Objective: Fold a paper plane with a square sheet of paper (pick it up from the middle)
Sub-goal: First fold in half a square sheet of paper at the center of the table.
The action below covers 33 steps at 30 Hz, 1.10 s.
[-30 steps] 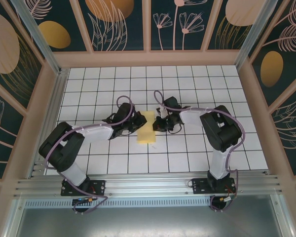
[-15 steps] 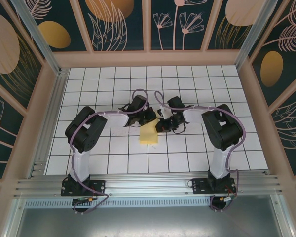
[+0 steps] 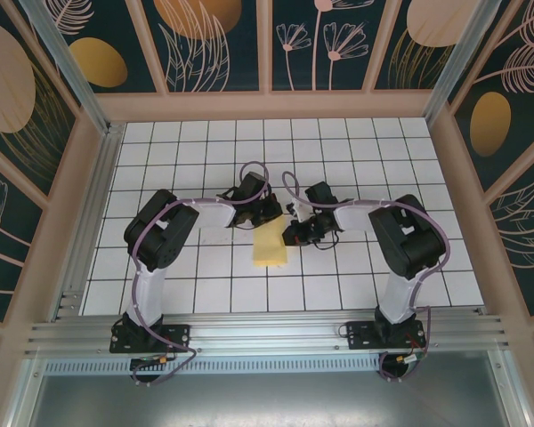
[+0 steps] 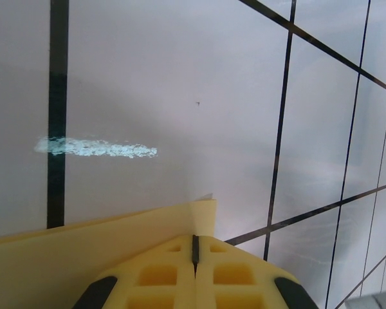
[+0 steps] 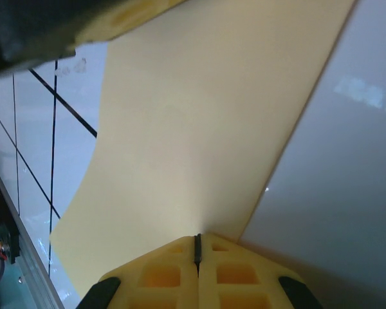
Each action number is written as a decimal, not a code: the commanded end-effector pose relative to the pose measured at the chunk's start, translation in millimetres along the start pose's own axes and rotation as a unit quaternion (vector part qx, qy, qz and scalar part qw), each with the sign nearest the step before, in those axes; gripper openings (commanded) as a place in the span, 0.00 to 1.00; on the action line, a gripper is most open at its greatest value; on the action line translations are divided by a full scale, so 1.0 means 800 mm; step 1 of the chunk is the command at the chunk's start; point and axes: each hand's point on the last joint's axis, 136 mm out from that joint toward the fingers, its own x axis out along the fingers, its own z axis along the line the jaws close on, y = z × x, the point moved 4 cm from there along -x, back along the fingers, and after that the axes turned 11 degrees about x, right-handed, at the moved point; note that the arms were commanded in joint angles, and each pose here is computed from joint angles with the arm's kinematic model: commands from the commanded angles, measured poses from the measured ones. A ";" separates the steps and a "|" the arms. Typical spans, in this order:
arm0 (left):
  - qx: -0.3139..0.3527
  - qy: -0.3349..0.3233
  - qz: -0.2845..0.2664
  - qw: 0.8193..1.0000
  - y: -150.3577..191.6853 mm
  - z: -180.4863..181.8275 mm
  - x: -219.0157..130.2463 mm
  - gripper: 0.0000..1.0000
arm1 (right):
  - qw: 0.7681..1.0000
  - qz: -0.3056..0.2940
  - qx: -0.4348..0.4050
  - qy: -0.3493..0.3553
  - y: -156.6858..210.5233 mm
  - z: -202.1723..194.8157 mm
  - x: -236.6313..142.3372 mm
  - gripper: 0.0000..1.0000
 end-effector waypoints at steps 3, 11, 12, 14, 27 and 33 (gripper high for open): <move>-0.026 -0.080 0.014 0.996 0.022 0.052 0.010 0.00 | 0.999 0.040 0.030 0.008 0.051 0.003 0.008 0.02; -0.025 -0.084 0.014 0.996 0.021 0.054 0.011 0.00 | 0.997 0.045 0.068 0.014 0.091 -0.005 0.004 0.02; -0.024 -0.083 0.014 0.996 0.022 0.054 0.011 0.00 | 0.996 0.045 0.074 0.014 0.097 -0.008 0.003 0.02; -0.022 -0.082 0.014 0.996 0.021 0.052 0.010 0.00 | 0.996 0.041 0.077 0.012 0.103 -0.006 -0.001 0.02; 0.036 0.025 -0.069 0.997 -0.039 -0.051 -0.082 0.24 | 0.970 -0.181 0.146 0.069 0.011 0.024 -0.080 0.43; 0.017 0.000 -0.106 0.994 -0.018 -0.022 -0.154 0.43 | 0.966 -0.184 0.151 0.106 -0.020 0.029 -0.067 0.51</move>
